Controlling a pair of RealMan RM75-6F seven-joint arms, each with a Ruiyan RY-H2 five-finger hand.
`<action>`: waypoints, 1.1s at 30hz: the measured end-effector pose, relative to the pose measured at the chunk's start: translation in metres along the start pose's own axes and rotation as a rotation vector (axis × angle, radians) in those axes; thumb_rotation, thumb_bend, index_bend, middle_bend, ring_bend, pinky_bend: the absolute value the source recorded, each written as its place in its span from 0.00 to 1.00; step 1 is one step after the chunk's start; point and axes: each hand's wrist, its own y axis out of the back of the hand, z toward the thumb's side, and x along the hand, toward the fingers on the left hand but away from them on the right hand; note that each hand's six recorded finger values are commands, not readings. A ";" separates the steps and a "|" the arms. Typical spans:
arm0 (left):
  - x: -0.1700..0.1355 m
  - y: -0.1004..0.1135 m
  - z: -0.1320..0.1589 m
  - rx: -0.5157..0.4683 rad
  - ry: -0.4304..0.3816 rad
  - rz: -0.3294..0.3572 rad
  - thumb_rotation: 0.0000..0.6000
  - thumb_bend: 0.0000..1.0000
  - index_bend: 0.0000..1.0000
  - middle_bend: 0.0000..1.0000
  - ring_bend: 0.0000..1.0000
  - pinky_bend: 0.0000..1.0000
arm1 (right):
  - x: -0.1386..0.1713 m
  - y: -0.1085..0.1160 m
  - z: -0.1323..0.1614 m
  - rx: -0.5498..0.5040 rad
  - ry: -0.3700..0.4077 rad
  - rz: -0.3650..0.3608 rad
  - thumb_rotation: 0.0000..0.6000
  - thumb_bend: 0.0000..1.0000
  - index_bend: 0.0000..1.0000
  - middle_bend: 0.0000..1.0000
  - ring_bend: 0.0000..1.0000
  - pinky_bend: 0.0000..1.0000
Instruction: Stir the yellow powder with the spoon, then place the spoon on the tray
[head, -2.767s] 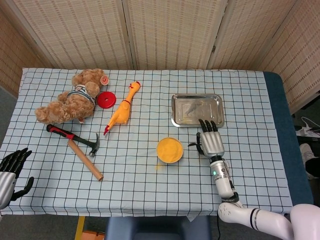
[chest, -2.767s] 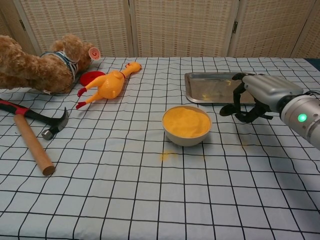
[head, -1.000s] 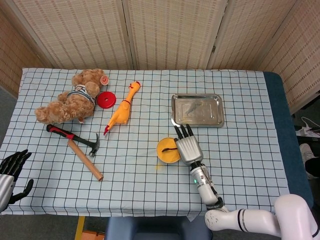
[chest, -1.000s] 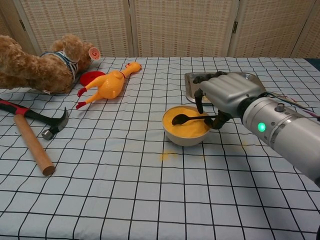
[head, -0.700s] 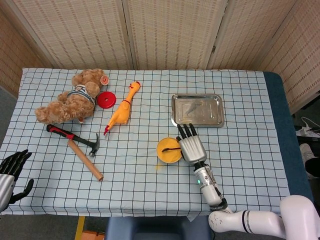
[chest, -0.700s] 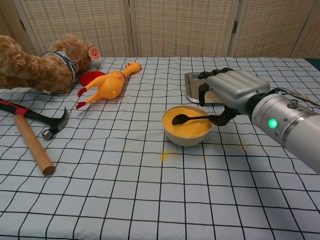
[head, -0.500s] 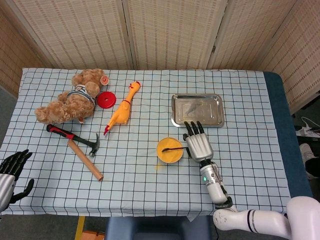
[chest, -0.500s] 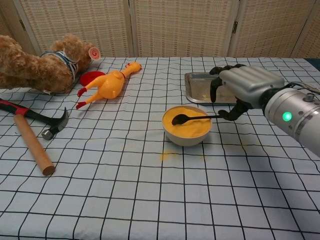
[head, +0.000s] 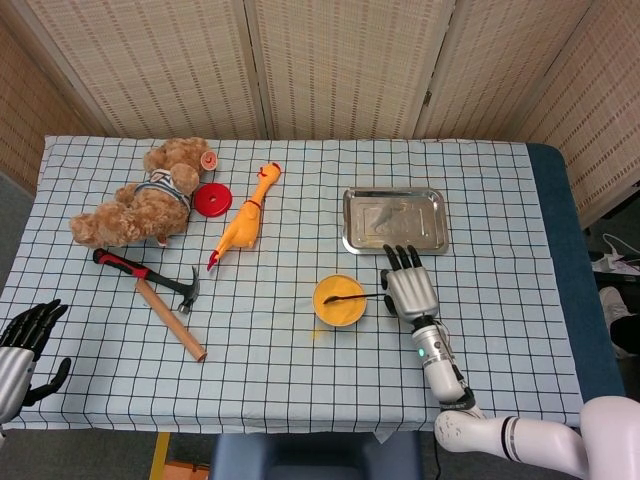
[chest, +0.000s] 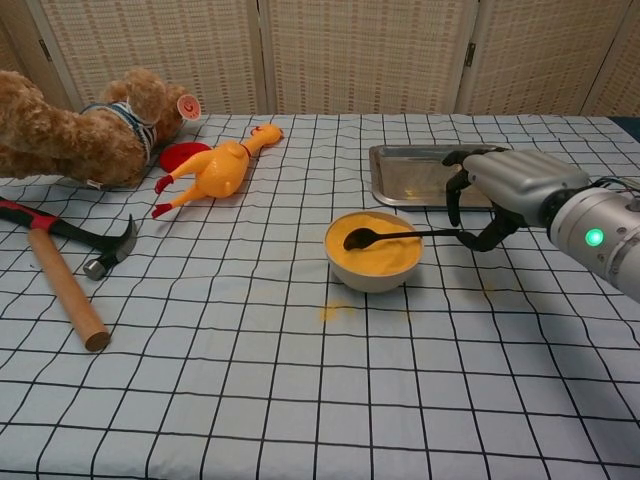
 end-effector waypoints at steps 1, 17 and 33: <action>0.000 0.000 0.000 0.000 0.000 0.001 1.00 0.46 0.00 0.00 0.00 0.09 | 0.000 -0.001 0.000 -0.001 0.001 0.001 1.00 0.32 0.52 0.04 0.00 0.00; -0.001 0.001 -0.001 -0.006 -0.002 0.000 1.00 0.46 0.00 0.00 0.00 0.09 | -0.001 -0.004 0.005 -0.007 0.013 0.009 1.00 0.32 0.55 0.04 0.00 0.00; -0.001 0.002 -0.001 -0.008 -0.004 0.002 1.00 0.46 0.00 0.00 0.00 0.09 | -0.003 -0.002 0.011 0.008 0.017 -0.014 1.00 0.35 0.62 0.04 0.00 0.00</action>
